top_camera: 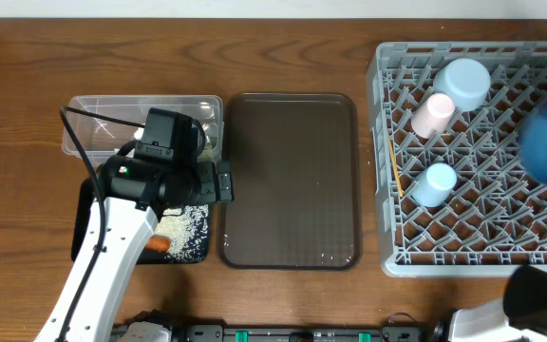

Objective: Sort waste into correct bins and load items into the dishwasher rack
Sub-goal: 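Carry the blue plate right into the rack with the right gripper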

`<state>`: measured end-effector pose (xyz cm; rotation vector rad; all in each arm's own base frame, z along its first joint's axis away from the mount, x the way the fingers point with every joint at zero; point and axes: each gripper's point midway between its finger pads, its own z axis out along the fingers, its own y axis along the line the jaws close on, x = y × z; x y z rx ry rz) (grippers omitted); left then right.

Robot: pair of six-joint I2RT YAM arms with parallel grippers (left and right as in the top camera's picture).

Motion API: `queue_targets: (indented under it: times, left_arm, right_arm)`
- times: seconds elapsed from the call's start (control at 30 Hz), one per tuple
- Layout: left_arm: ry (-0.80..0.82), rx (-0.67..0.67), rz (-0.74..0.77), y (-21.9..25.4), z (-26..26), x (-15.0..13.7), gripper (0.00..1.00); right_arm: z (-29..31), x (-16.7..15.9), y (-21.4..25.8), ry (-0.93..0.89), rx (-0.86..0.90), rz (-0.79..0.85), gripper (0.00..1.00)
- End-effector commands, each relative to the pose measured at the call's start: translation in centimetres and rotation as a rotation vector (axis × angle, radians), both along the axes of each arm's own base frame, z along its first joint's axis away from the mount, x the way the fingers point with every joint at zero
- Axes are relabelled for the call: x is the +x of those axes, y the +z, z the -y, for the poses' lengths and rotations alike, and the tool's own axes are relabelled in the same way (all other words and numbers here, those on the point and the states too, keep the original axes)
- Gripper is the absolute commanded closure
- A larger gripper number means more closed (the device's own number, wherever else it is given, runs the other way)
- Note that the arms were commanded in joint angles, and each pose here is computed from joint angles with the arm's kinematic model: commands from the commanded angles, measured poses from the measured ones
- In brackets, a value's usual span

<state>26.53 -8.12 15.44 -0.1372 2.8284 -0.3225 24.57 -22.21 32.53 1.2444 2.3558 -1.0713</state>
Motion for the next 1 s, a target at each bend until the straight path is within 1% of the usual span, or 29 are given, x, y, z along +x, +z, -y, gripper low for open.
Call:
queue_targets:
  times: [0.0,0.07,0.17,0.33,0.67,0.87,0.97]
  left_arm:
    - [0.007,0.011,0.009,0.2,-0.3,0.2,0.02]
    - [0.007,0.011,0.009,0.2,-0.3,0.2,0.02]
    - [0.007,0.011,0.009,0.2,-0.3,0.2,0.02]
    - [0.007,0.011,0.009,0.3,-0.3,0.2,0.02]
    - [0.007,0.011,0.009,0.3,-0.3,0.2,0.02]
    - [0.007,0.011,0.009,0.2,-0.3,0.2,0.02]
    - [0.007,0.011,0.009,0.2,-0.3,0.2,0.02]
  right_arm:
    - [2.6,-4.3,0.9,-0.202,0.044,0.151,0.99]
    - [3.8,-5.8,-0.2,-0.282,0.111,0.180,0.98]
    - [5.4,-7.5,-1.2,-0.365,0.150,0.185,0.99]
    - [6.4,-7.8,-2.0,-0.390,0.135,0.130,0.98]
    - [7.2,-6.3,-3.2,-0.331,0.061,-0.047,0.99]
    - [7.2,-4.0,-2.1,-0.221,-0.043,-0.144,0.99]
    - [6.9,-2.5,-2.7,-0.134,-0.038,-0.225,0.98]
